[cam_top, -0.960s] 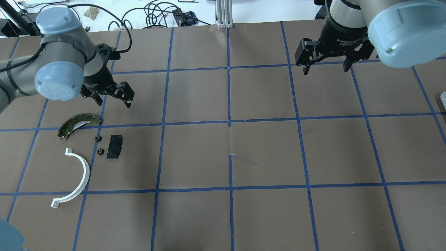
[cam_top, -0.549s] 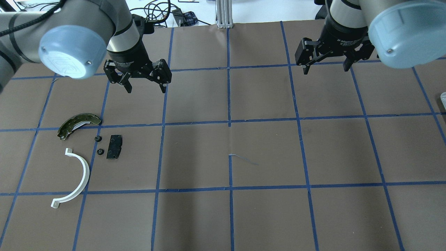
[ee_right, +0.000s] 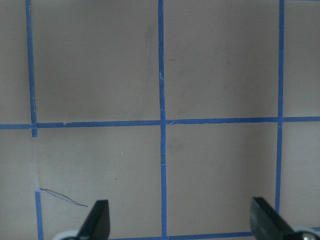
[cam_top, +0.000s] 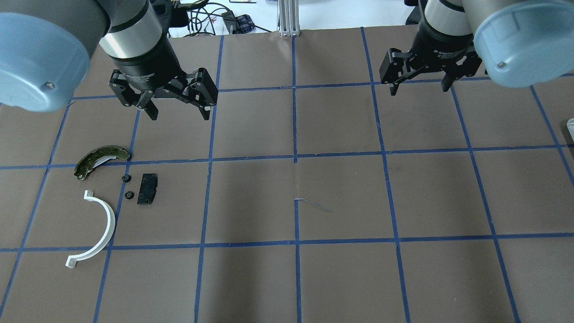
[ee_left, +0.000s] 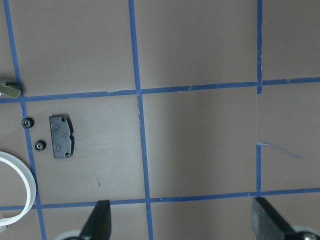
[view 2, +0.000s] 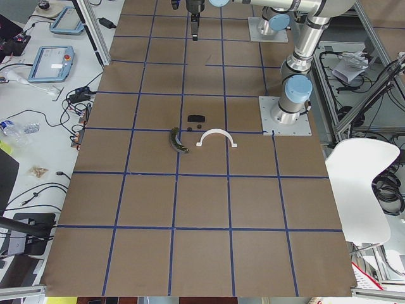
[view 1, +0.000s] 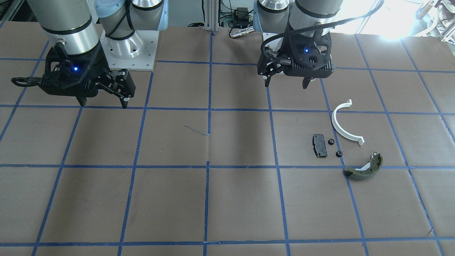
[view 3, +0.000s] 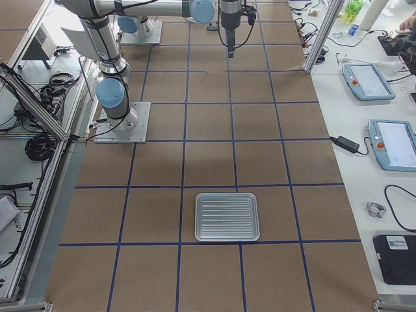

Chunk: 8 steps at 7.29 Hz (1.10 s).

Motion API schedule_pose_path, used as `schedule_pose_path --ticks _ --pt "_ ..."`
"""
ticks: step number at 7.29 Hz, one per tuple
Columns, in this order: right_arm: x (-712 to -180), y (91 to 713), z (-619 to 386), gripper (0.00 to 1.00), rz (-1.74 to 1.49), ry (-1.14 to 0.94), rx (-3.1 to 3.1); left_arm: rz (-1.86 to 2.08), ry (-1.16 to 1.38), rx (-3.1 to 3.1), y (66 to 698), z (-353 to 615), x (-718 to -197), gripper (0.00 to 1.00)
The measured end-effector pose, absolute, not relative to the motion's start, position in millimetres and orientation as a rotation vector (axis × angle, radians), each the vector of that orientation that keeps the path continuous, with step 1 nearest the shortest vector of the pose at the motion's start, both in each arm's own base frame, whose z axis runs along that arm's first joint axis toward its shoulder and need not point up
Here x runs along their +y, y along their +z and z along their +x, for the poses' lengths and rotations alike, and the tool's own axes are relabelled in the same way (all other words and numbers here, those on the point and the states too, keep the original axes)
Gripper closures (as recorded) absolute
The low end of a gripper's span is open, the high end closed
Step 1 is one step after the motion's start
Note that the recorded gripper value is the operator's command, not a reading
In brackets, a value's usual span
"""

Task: Place bearing gear from tray to pile

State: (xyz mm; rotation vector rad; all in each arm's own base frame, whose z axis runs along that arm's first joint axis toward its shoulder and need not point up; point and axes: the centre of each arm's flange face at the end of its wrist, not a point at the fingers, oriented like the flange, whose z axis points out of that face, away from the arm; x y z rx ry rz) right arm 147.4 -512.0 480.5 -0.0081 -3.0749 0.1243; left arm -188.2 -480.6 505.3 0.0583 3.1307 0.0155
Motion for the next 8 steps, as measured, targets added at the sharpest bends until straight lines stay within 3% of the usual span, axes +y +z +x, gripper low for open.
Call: schedule_pose_path --ticks 8 --pt "-513 481 147 0.0 -0.009 0.136 -3.073 0.072 0.037 3.13 521 -187 -500 0.0"
